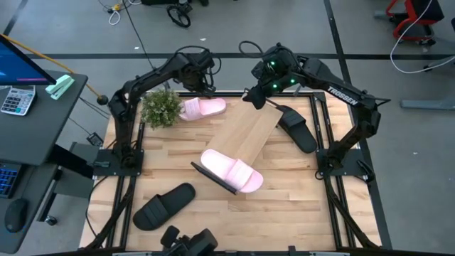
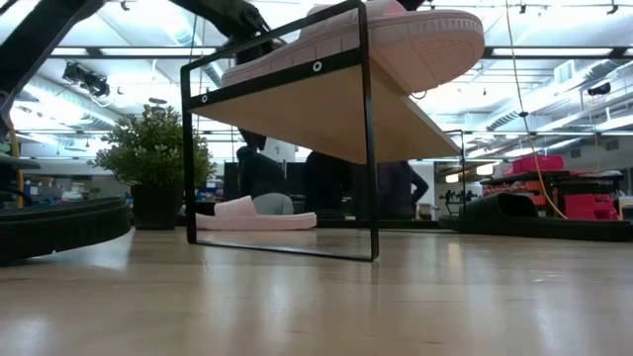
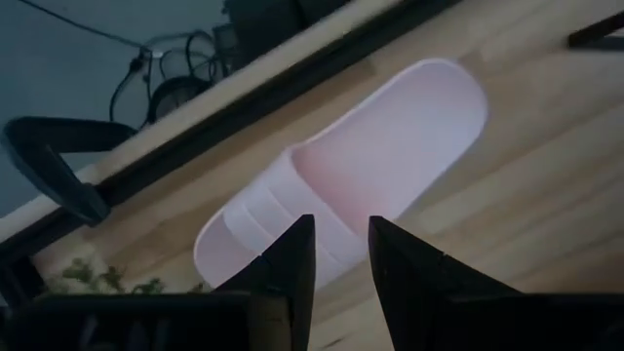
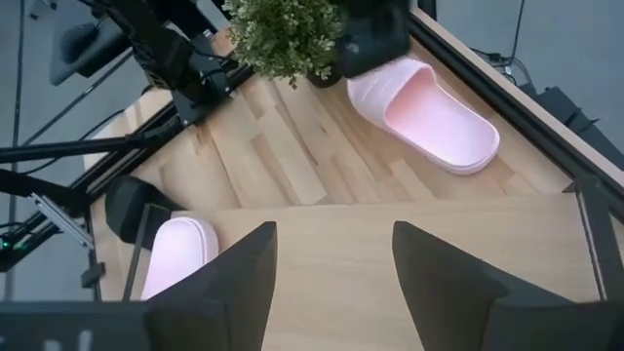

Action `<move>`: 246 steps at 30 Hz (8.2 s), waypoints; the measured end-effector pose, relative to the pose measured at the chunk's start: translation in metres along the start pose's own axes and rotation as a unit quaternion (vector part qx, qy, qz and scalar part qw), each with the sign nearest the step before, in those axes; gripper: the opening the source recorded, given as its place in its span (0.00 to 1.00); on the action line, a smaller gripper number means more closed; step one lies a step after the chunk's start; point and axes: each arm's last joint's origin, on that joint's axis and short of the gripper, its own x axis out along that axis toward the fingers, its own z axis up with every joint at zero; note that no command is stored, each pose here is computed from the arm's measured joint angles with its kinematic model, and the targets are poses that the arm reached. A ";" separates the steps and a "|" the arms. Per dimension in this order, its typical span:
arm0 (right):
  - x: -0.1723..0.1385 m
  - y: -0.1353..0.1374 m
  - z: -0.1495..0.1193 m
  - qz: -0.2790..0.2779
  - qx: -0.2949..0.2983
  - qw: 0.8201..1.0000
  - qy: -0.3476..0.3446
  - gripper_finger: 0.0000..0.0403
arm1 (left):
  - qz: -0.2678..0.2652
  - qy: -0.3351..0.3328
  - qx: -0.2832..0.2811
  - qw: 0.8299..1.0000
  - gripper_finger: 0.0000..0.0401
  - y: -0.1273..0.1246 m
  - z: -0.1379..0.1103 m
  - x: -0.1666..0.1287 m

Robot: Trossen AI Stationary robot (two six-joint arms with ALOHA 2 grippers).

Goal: Pick and place slides into the shelf
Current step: Put the pink slipper on the shelf

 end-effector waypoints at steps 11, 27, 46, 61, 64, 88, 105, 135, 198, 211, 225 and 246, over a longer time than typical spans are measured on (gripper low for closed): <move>0.005 0.014 -0.005 -0.005 -0.018 1.000 0.004 0.52 | 0.019 0.064 0.042 0.997 0.26 -0.018 -0.002 0.046; 0.006 0.020 -0.008 -0.004 -0.021 1.000 0.006 0.52 | 0.025 0.042 0.090 0.995 0.54 -0.019 0.003 0.052; 0.007 0.020 -0.007 -0.003 -0.020 1.000 0.005 0.52 | 0.085 0.111 0.105 0.985 0.72 -0.024 -0.004 0.099; 0.007 0.020 -0.007 -0.013 -0.019 1.000 0.001 0.52 | 0.125 0.100 0.114 0.981 0.63 -0.023 -0.002 0.109; 0.007 0.020 -0.007 -0.013 -0.013 1.000 0.000 0.52 | 0.130 0.109 0.113 0.979 0.60 -0.022 -0.003 0.113; 0.007 0.020 -0.007 -0.013 -0.008 1.000 -0.001 0.52 | 0.136 0.097 0.115 0.979 0.28 -0.016 0.002 0.118; 0.007 0.019 -0.008 -0.015 -0.010 1.000 0.005 0.52 | 0.130 0.088 0.138 0.978 0.06 -0.018 0.004 0.118; 0.007 0.019 -0.008 -0.019 -0.012 1.000 0.006 0.52 | 0.116 -0.067 0.123 0.983 0.03 -0.011 0.062 0.024; -0.083 0.025 -0.037 -0.075 -0.044 0.996 -0.029 0.47 | 0.027 -0.094 0.192 0.977 0.03 -0.166 -0.102 -0.118; -0.083 0.025 -0.037 -0.074 -0.044 0.996 -0.029 0.47 | 0.016 -0.093 0.180 0.979 0.03 -0.171 -0.109 -0.120; -0.083 0.025 -0.037 -0.074 -0.043 0.996 -0.029 0.47 | 0.005 -0.087 0.179 0.980 0.05 -0.184 -0.113 -0.111; -0.083 0.025 -0.037 -0.075 -0.044 0.996 -0.029 0.47 | -0.018 -0.067 0.187 0.980 0.06 -0.203 -0.114 -0.093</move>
